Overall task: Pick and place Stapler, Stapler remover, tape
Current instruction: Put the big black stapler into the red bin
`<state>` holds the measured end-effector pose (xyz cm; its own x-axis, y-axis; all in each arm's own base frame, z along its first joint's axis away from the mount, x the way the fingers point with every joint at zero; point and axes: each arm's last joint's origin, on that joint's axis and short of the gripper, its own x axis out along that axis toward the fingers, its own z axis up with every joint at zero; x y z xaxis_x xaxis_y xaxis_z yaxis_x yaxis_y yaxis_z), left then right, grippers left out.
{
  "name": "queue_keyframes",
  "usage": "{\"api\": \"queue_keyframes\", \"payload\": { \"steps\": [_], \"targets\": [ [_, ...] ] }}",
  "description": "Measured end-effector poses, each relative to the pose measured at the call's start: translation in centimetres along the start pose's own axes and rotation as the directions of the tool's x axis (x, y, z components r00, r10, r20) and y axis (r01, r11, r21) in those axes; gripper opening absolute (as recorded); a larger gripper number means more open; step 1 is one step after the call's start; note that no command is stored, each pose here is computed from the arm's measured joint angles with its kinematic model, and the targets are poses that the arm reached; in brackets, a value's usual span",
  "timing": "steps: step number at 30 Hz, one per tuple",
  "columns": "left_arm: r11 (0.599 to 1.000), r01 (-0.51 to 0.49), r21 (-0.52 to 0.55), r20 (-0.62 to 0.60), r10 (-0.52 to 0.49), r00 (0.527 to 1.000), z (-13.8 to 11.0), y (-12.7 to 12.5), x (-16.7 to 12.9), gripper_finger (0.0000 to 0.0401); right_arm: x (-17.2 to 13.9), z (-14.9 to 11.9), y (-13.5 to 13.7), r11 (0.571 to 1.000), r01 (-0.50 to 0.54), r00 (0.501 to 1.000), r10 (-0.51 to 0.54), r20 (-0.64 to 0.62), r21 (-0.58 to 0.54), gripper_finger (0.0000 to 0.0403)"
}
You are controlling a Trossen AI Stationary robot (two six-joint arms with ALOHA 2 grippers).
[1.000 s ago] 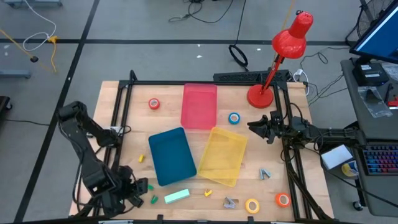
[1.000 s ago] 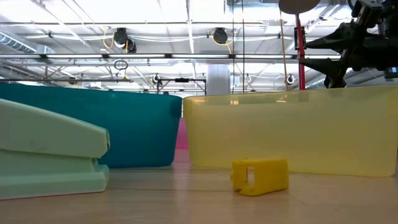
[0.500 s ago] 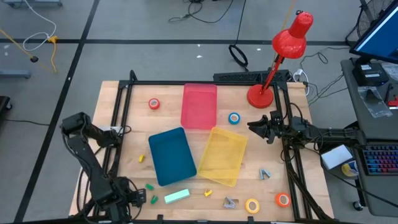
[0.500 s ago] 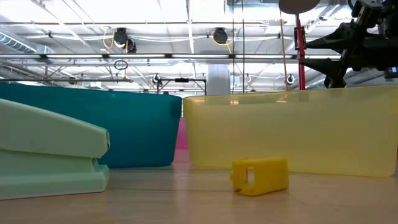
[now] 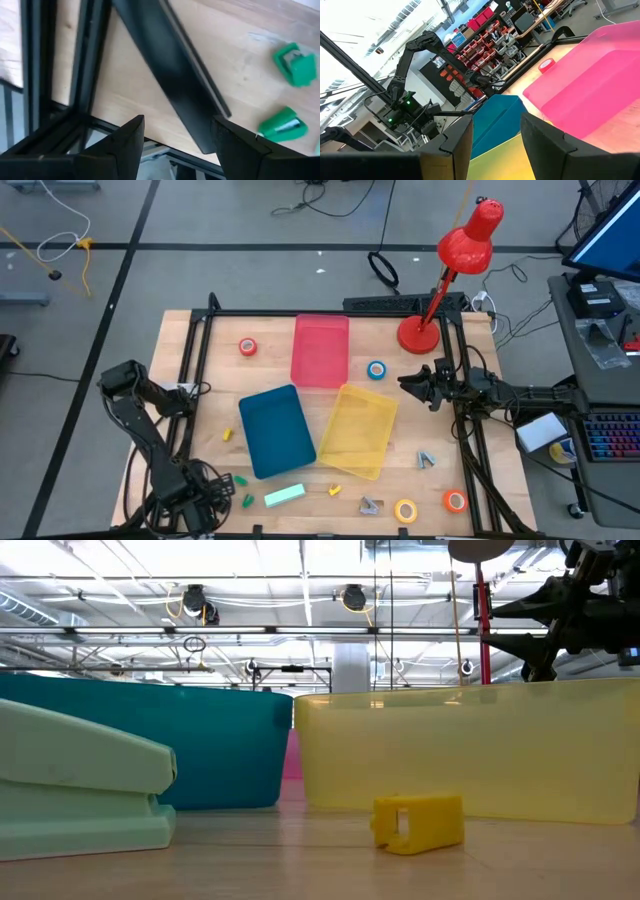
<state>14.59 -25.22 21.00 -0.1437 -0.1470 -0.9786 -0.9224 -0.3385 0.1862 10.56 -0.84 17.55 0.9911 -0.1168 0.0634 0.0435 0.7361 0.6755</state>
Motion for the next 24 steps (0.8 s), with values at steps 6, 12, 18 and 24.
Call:
{"api": "queue_keyframes", "payload": {
  "steps": [6, 12, 18, 24],
  "targets": [
    [0.999, -0.015, -0.034, 0.013, 0.015, 1.0, 0.2, -0.2, -0.1, 0.0225, 0.0, 0.0, 0.0, 1.0, 0.0, 1.0, 0.0, 0.0, 0.0, 0.0157],
    [0.997, -0.014, -0.082, 0.039, 0.017, 0.999, 0.7, -1.0, -0.3, 0.0225, 0.0, 0.0, 0.0, 1.0, 0.0, 1.0, 0.0, 0.0, 0.0, 0.0157],
    [0.993, -0.03, -0.11, 0.058, 0.037, 0.998, 1.0, -1.2, -0.3, 0.0225, 0.0, 0.0, 0.0, 1.0, 0.001, 1.0, -0.001, 0.0, 0.0, 0.0157],
    [0.987, -0.071, -0.141, 0.067, 0.081, 0.994, 1.2, -1.0, -0.3, 0.0225, 0.0, 0.0, 0.0, 1.0, 0.0, 1.0, 0.0, 0.0, 0.0, 0.0157]
  ]
}}
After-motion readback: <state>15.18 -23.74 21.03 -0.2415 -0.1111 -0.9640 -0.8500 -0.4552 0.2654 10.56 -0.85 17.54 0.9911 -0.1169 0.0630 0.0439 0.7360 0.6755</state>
